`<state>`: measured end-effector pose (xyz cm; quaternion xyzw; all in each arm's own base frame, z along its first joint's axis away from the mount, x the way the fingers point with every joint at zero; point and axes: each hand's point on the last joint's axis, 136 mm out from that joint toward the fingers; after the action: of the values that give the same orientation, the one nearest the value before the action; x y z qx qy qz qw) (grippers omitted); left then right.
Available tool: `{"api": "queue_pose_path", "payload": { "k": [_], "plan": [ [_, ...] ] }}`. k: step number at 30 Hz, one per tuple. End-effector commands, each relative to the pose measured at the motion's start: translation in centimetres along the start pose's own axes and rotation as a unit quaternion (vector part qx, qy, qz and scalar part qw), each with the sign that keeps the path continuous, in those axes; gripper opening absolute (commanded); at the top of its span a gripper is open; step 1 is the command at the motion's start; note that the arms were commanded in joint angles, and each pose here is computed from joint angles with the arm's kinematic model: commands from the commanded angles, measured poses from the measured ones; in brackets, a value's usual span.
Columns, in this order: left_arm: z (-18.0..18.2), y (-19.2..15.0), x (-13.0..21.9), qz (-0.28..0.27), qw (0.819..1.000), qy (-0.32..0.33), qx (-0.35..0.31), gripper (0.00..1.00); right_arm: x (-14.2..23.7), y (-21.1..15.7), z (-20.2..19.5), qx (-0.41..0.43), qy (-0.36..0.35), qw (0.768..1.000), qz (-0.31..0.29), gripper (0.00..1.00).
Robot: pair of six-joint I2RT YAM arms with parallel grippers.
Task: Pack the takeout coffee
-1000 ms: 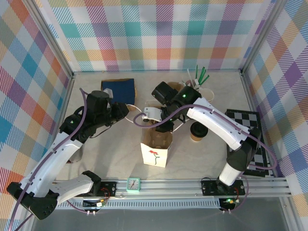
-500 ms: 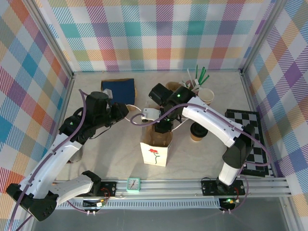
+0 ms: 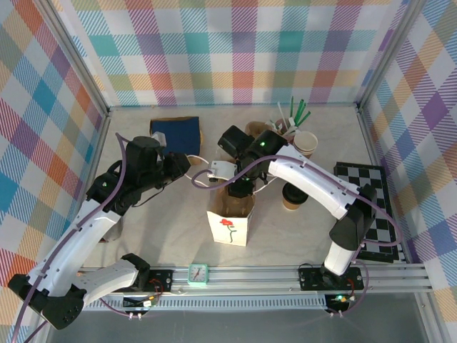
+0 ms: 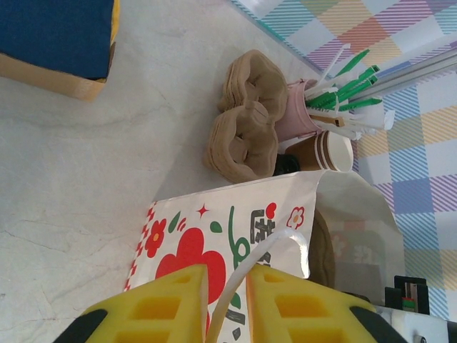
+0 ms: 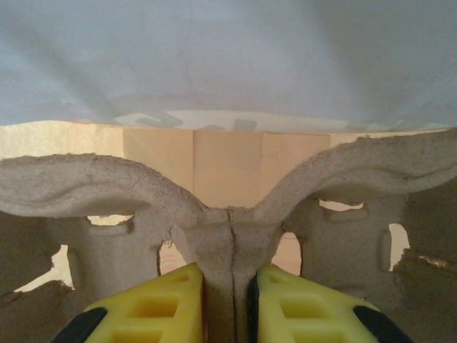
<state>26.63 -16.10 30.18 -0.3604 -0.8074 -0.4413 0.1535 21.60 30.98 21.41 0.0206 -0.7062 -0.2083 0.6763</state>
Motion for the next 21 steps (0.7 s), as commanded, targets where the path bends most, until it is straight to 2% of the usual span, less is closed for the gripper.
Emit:
{"api": "queue_pose_path", "payload": {
  "k": [1,7,16,21],
  "plan": [
    [0.1,0.7,0.8,-0.020,1.000,-0.004,0.007,0.21,-0.7,-0.5,0.4,-0.006,0.005,1.000,0.013,0.24],
    [-0.7,1.3,1.5,-0.032,0.999,-0.019,0.004,0.12,-0.8,-1.0,0.5,-0.006,0.004,1.000,0.023,0.24],
    [-1.7,1.8,1.5,-0.039,0.998,-0.042,0.002,0.08,-0.9,-1.4,0.8,-0.009,-0.003,0.999,0.037,0.24],
    [-3.0,2.7,2.3,-0.068,0.994,-0.081,0.003,0.05,-1.3,-1.9,1.0,-0.015,-0.005,0.999,0.042,0.24]
  ]
}}
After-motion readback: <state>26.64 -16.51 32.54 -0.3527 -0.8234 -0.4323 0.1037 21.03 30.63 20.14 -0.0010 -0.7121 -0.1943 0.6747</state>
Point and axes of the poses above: each hand's point on the last joint's axis, 136 mm out from that joint toward the fingers, its own x axis back along the fingers, its own z axis along the line the jaws close on, y = z × x, and after that the axes turned 10 degrees about -x, right-handed
